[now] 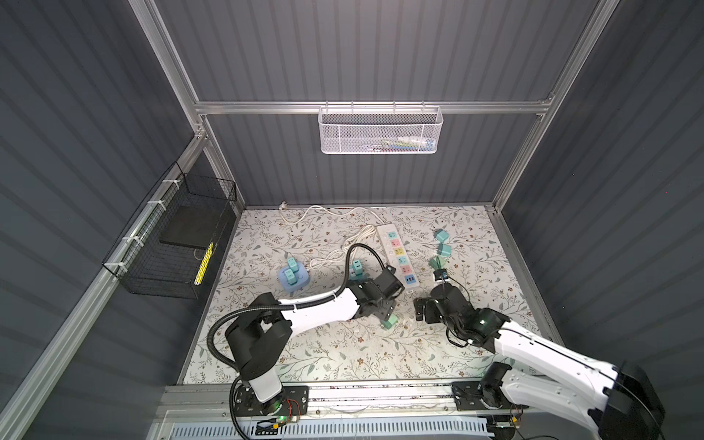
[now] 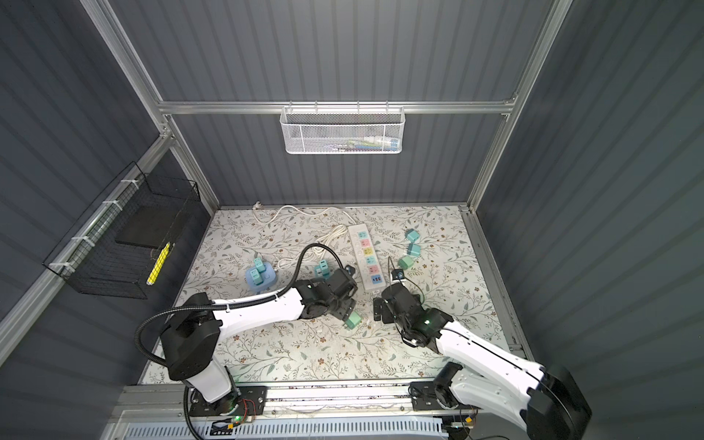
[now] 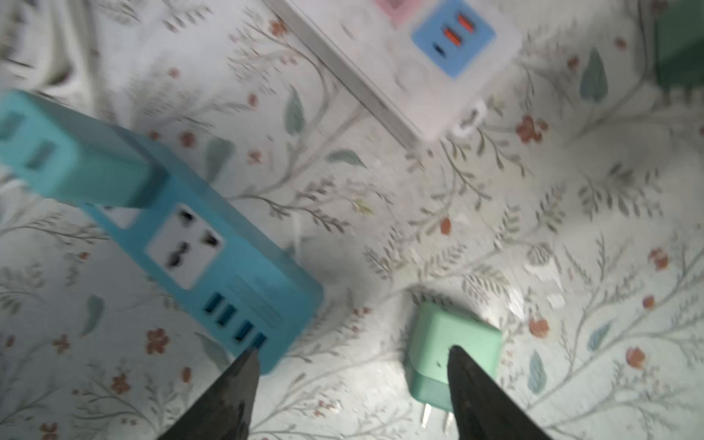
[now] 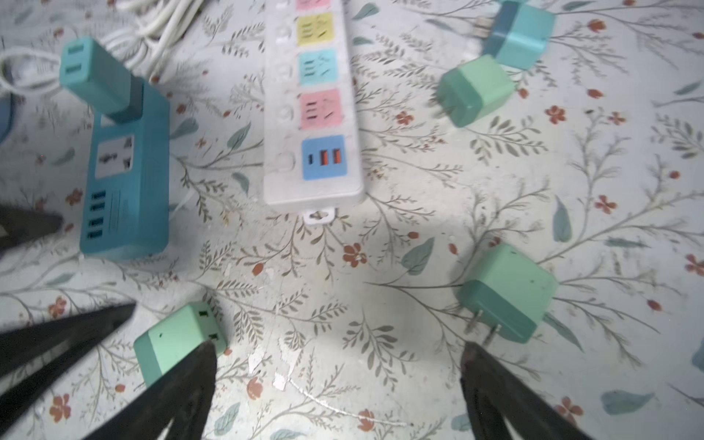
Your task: Insert the plug
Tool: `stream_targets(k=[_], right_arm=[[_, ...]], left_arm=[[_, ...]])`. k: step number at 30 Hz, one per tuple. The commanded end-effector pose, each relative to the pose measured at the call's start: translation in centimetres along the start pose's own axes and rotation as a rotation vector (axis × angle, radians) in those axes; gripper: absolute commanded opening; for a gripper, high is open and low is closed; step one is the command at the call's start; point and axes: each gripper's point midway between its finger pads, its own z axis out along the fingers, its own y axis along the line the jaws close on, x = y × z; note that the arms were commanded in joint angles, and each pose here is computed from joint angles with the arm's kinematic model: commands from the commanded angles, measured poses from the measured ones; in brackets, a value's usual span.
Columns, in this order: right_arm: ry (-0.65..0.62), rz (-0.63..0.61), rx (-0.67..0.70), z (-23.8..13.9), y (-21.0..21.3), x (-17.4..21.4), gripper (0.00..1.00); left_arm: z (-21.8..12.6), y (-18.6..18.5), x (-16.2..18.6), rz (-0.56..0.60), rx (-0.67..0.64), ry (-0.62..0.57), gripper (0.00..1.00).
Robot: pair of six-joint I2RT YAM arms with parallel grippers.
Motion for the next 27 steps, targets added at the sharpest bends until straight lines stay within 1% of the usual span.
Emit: stream_targets(k=[1, 2, 3, 5, 6, 7, 10, 12, 14, 19, 21, 25, 27], right_arm=[[-0.023, 0.19, -0.001, 0.4, -2.4, -1.3, 0.99], [-0.034, 0.235, -0.007, 0.3, -3.1, -2.0, 0.99], [-0.055, 0.256, -0.02, 0.1, -3.6, -2.6, 0.98], [-0.107, 0.254, -0.061, -0.5, -3.6, -3.7, 0.92], [-0.124, 0.259, -0.062, -0.6, -3.8, -3.9, 0.86], [-0.129, 0.263, -0.057, -0.7, -4.0, -4.0, 0.83], [-0.099, 0.248, -0.075, -0.5, -3.7, -3.9, 0.8], [-0.075, 0.245, -0.086, -0.2, -3.4, -3.7, 0.79], [-0.07, 0.25, -0.087, -0.1, -3.4, -3.6, 0.78], [-0.076, 0.26, -0.09, 0.0, -3.4, -3.6, 0.78], [-0.076, 0.257, -0.093, 0.1, -3.3, -3.7, 0.78], [-0.045, 0.237, -0.07, 0.7, -3.5, -3.3, 0.79], [-0.023, 0.227, -0.059, 0.9, -3.6, -3.1, 0.79]], left_arm=[[0.2, -1.7, 1.5, 0.071, 0.084, 0.116, 0.76], [0.5, -1.9, 1.7, 0.076, 0.087, 0.134, 0.75], [0.7, -2.1, 1.9, 0.086, 0.094, 0.151, 0.75], [0.7, -2.8, 2.1, 0.105, 0.124, 0.175, 0.75], [0.8, -3.0, 2.3, 0.112, 0.136, 0.191, 0.75], [0.9, -3.2, 2.5, 0.119, 0.144, 0.203, 0.72], [1.2, -4.1, 3.0, 0.133, 0.186, 0.231, 0.7], [1.5, -4.7, 3.3, 0.15, 0.209, 0.257, 0.66], [1.6, -4.9, 3.5, 0.157, 0.21, 0.265, 0.65], [1.6, -4.2, 3.7, 0.174, 0.162, 0.269, 0.65], [2.1, -4.0, 4.2, 0.18, 0.145, 0.285, 0.62], [3.1, -4.2, 4.2, 0.183, 0.152, 0.276, 0.57], [3.4, -4.2, 4.0, 0.186, 0.143, 0.264, 0.56]])
